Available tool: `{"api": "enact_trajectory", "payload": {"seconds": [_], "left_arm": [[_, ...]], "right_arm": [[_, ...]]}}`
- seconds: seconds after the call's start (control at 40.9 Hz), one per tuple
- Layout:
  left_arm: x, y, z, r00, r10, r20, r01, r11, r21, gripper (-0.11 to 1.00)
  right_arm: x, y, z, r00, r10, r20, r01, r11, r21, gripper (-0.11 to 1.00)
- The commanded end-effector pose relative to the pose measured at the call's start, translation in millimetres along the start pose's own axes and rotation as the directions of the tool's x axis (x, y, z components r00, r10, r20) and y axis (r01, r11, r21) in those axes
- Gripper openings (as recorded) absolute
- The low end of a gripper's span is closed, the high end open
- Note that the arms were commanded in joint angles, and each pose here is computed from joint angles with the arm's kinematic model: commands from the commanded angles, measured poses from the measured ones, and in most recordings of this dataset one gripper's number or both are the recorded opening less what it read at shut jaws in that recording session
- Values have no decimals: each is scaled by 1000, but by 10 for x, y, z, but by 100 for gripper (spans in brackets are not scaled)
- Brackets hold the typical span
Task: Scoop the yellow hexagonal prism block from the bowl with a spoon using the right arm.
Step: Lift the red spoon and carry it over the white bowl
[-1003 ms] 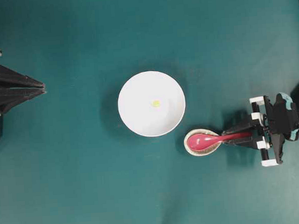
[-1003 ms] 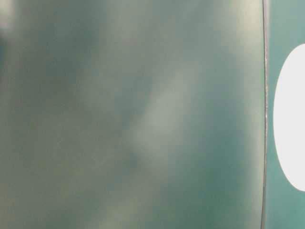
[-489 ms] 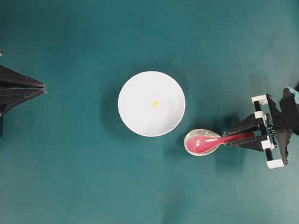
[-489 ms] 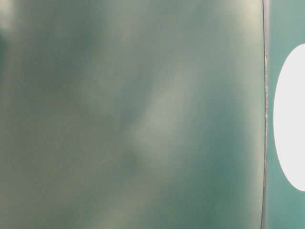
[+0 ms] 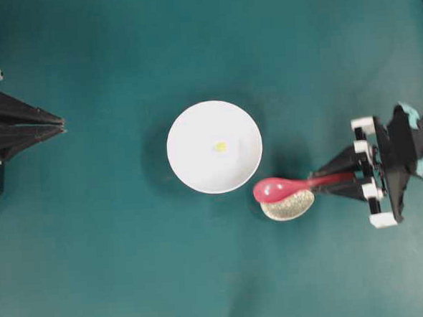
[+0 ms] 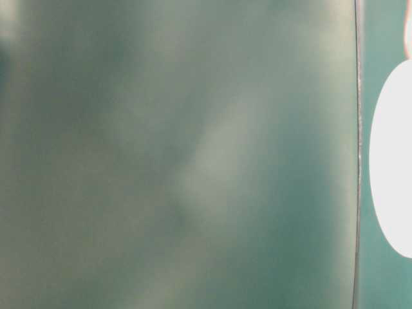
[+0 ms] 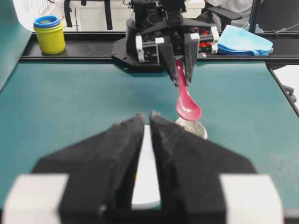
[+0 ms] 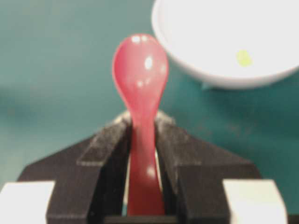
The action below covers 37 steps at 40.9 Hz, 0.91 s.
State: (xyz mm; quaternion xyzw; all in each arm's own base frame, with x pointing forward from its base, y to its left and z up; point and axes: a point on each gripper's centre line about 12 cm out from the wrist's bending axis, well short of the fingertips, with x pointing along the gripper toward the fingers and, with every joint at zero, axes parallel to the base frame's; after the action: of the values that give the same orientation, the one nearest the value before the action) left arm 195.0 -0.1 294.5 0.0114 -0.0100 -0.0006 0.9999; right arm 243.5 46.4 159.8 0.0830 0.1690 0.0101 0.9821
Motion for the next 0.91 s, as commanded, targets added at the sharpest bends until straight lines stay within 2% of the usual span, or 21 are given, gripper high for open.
{"api": "enact_trajectory", "payload": {"seconds": [0.0,0.22,0.367,0.514,0.661,0.881], "left_arm": [[24,4,57,1000,1,12,-1,1000,2,14],[24,4,59,1000,1,14,-1,1000,2,14],[30,4,68,1000,1,20,-1,1000,2,14],[17,4,102,999,1,40,-1,1000,-15,14],[20,4,58,1000,1,8,-1,1000,-14,14],[23,4,1,999,1,-48,-1,1000,12,14]], "right_arm": [[11,-3,229,1000,2,11,-3,1000,20,25],[-18,-99,487,1000,-16,-9,16,999,32,25],[-24,-179,620,999,-42,14,42,998,46,25],[-13,-240,707,998,-63,20,62,996,60,25],[8,-271,789,998,-68,-4,68,995,73,25],[34,-300,940,997,-63,-54,67,993,93,25]]}}
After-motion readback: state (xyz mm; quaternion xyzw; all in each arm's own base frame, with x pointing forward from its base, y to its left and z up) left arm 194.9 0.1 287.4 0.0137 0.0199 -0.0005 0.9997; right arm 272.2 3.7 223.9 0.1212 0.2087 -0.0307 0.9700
